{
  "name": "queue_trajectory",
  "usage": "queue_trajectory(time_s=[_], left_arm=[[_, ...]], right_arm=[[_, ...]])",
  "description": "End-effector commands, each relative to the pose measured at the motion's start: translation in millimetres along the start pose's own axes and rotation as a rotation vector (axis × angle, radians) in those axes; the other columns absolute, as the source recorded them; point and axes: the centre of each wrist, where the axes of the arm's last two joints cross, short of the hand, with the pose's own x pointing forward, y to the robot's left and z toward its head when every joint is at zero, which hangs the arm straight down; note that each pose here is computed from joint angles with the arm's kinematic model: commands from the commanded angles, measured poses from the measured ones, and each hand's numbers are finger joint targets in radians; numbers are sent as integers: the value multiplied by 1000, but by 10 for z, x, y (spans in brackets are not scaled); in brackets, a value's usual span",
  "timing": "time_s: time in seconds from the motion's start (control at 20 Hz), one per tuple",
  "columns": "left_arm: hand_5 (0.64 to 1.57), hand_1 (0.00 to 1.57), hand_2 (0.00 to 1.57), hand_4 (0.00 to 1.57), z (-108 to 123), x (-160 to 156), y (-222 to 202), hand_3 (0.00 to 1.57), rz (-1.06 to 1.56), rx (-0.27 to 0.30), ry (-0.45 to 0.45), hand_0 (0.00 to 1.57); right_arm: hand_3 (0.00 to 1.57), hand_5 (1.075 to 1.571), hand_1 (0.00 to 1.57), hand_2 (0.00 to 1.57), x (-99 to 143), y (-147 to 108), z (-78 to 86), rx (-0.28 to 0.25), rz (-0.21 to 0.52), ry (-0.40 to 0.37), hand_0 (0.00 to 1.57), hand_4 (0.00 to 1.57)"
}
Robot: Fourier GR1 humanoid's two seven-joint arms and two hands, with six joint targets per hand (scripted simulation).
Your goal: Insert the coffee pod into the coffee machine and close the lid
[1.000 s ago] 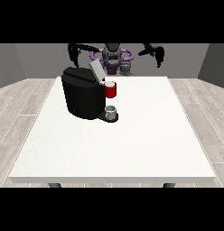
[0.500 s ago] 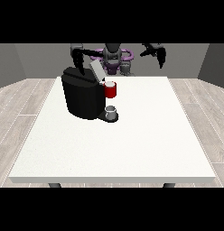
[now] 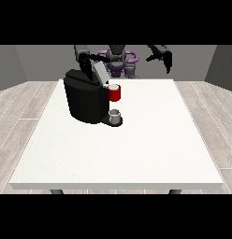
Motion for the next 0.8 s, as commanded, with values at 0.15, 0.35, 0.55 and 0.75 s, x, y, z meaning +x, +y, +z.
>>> queue_trajectory(time_s=[0.15, 0.35, 0.55, 0.75], left_arm=[[1571, 0, 0, 339, 127, -17, 264, 0, -16, 55, 28, 0], [1571, 0, 0, 363, -14, 107, 200, 0, -32, 7, -14, 0], [1571, 0, 0, 362, -99, 127, 54, 0, -13, -5, -16, 0], [1571, 0, 0, 383, -134, 182, 70, 0, -34, -13, -31, 0]], right_arm=[[0, 1571, 0, 0, 67, 21, -54, 50, 26, -16, 0, 163], [0, 1571, 0, 0, 395, 253, -222, 68, 85, -80, 0, 161], [0, 1571, 0, 0, 741, 325, -331, 86, 121, -124, 0, 103], [0, 1571, 0, 0, 676, 503, -300, 89, 132, -158, 0, 0]])
